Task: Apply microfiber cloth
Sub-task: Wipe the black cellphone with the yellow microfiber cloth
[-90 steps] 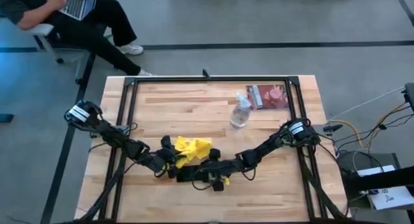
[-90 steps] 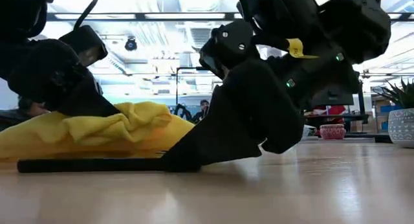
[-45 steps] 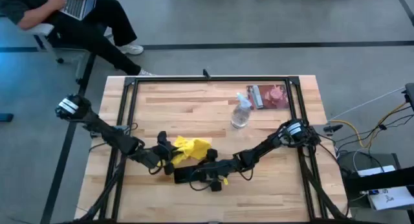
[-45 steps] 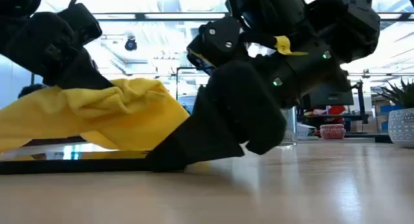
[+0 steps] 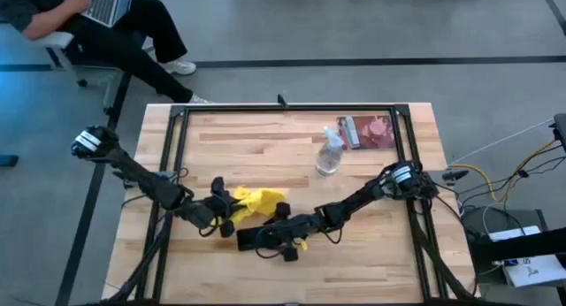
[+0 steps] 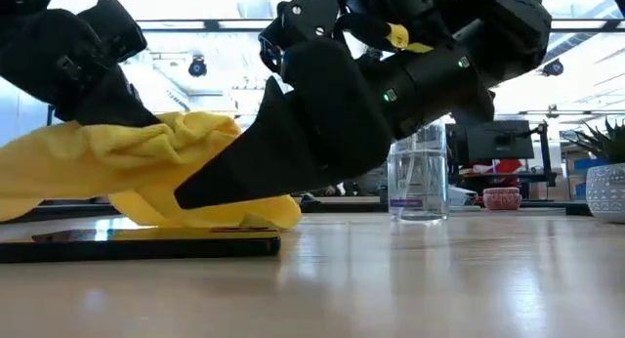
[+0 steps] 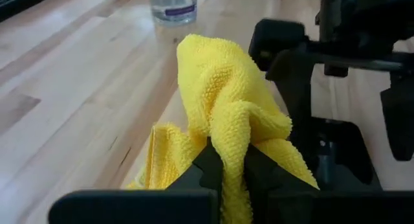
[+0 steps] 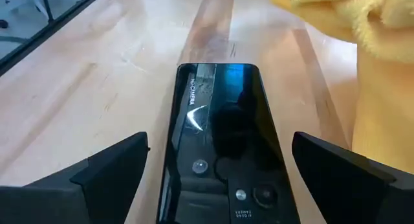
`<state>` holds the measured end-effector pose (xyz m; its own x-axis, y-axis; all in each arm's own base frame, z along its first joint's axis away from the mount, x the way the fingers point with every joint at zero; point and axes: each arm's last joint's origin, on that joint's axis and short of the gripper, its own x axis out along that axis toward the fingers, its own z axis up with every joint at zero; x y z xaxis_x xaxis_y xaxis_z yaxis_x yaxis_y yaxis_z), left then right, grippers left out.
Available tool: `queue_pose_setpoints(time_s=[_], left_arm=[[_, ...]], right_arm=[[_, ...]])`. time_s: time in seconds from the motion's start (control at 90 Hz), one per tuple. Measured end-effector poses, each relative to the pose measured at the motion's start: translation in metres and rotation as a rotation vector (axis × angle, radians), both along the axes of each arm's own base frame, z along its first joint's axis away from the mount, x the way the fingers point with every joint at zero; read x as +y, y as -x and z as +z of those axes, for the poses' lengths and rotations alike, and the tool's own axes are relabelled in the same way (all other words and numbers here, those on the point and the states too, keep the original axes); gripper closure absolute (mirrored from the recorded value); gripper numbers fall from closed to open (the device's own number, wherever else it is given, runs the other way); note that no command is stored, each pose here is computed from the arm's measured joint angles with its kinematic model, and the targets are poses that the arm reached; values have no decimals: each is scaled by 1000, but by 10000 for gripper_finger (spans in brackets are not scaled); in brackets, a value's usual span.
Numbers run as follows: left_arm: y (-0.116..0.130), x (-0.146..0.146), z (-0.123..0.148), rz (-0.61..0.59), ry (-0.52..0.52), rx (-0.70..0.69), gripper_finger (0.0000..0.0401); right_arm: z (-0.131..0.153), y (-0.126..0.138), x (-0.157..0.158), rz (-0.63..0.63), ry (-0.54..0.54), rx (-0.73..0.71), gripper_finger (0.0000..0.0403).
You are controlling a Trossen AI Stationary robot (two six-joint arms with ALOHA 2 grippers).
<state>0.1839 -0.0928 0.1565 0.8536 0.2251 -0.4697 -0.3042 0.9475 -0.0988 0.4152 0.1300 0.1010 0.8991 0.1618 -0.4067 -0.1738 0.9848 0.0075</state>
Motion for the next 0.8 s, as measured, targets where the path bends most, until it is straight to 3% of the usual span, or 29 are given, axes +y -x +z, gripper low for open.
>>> queue_pose_setpoints(time_s=[0.433, 0.8], left_arm=[[2, -2, -2, -12, 4, 17, 395], [3, -1, -3, -9, -2, 31, 395]], right_arm=[[-33, -7, 1, -2, -36, 11, 39], [-2, -1, 11, 36, 19, -32, 39]])
